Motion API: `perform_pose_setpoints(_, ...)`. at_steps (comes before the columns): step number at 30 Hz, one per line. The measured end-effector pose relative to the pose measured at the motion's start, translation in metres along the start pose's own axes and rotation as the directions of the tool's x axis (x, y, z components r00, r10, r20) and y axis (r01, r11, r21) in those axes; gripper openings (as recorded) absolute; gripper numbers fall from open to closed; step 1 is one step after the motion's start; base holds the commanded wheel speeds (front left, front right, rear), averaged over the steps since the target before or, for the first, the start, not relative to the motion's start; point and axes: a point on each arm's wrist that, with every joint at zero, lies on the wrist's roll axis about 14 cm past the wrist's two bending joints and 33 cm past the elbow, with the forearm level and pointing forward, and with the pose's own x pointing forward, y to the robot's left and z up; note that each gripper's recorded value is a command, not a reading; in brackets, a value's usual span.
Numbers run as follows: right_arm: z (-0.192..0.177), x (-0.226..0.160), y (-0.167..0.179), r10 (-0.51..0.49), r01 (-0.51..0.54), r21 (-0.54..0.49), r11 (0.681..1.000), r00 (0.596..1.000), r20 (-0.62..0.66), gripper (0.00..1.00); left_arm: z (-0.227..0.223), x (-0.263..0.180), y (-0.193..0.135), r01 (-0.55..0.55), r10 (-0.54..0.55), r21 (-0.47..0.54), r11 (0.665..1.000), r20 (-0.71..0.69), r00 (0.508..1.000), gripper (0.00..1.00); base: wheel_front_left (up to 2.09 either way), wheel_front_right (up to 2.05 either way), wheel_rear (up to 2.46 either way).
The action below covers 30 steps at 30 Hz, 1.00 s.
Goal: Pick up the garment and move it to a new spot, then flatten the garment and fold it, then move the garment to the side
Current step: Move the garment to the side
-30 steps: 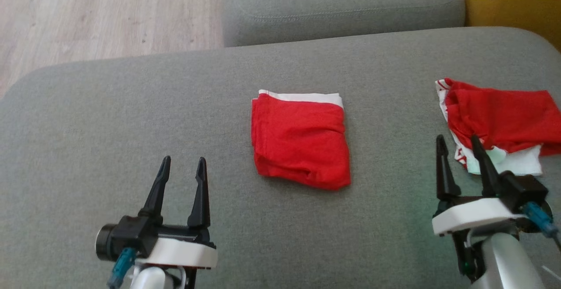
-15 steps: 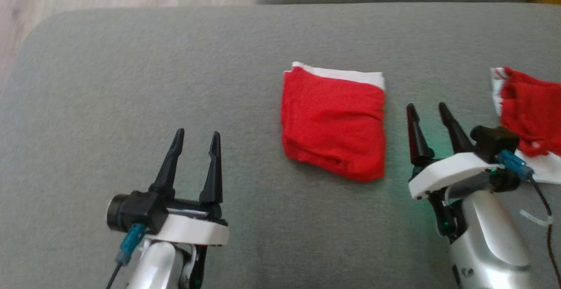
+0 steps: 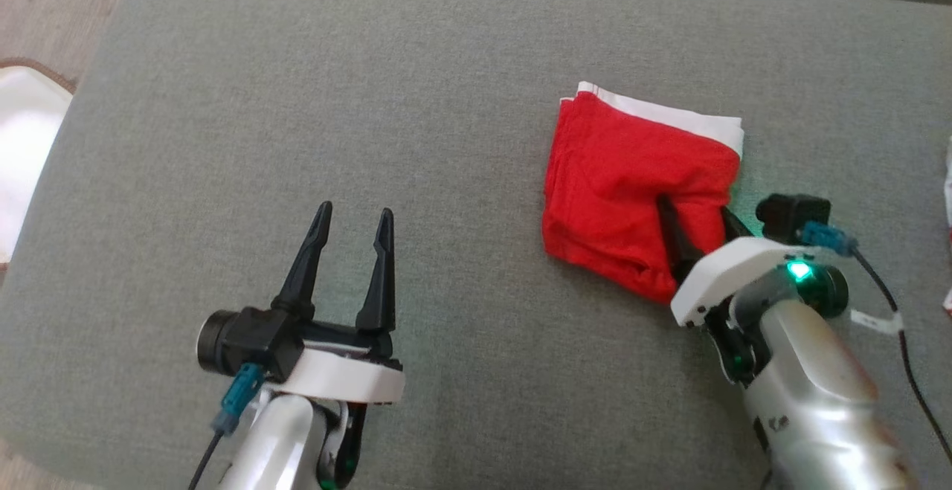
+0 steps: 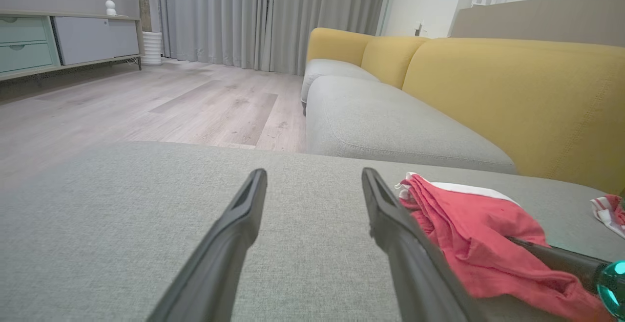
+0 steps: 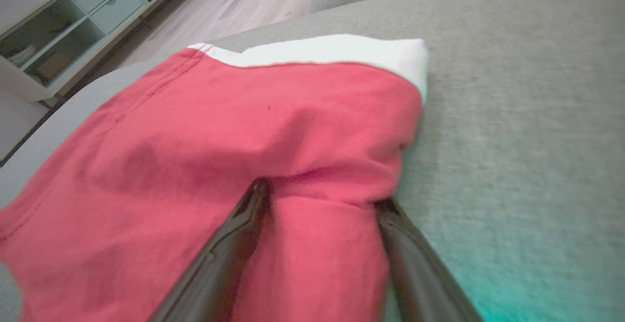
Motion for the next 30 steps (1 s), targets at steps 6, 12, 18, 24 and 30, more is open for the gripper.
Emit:
perform_pose_setpoints(6, 0.002, 0.007, 0.004, 0.017, -0.017, -0.056, 0.998, 1.000, 0.001, 0.00, -0.001, 0.000, 0.000, -0.001, 0.001, 0.001, 1.000, -0.002, 1.000, 1.00, 0.00, 0.00, 0.00)
perform_pose_setpoints(12, 0.010, -0.002, 0.002, 0.025, -0.012, -0.237, 0.971, 0.998, 0.053, 0.00, 0.002, 0.003, -0.010, 0.030, -0.030, -0.001, 1.000, 0.009, 1.000, 1.00, 0.00, 0.00, 0.00)
perform_pose_setpoints(18, 0.031, -0.021, -0.013, 0.000, 0.046, -0.436, 0.899, 0.995, 0.104, 0.00, 0.009, 0.010, -0.031, 0.095, -0.095, -0.003, 0.995, 0.032, 0.995, 1.00, 0.00, 0.00, 0.00)
perform_pose_setpoints(24, 0.047, -0.053, -0.047, -0.069, 0.113, -0.582, 0.805, 0.993, 0.097, 0.00, 0.014, 0.018, -0.064, 0.192, -0.191, -0.012, 0.981, 0.053, 0.980, 1.00, 0.00, 0.00, 0.00)
perform_pose_setpoints(30, 0.081, -0.101, -0.116, -0.215, 0.229, -0.664, 0.712, 0.971, 0.104, 0.00, 0.015, 0.025, -0.097, 0.281, -0.279, -0.023, 0.960, 0.061, 0.958, 1.00, 0.00, 0.00, 0.00)
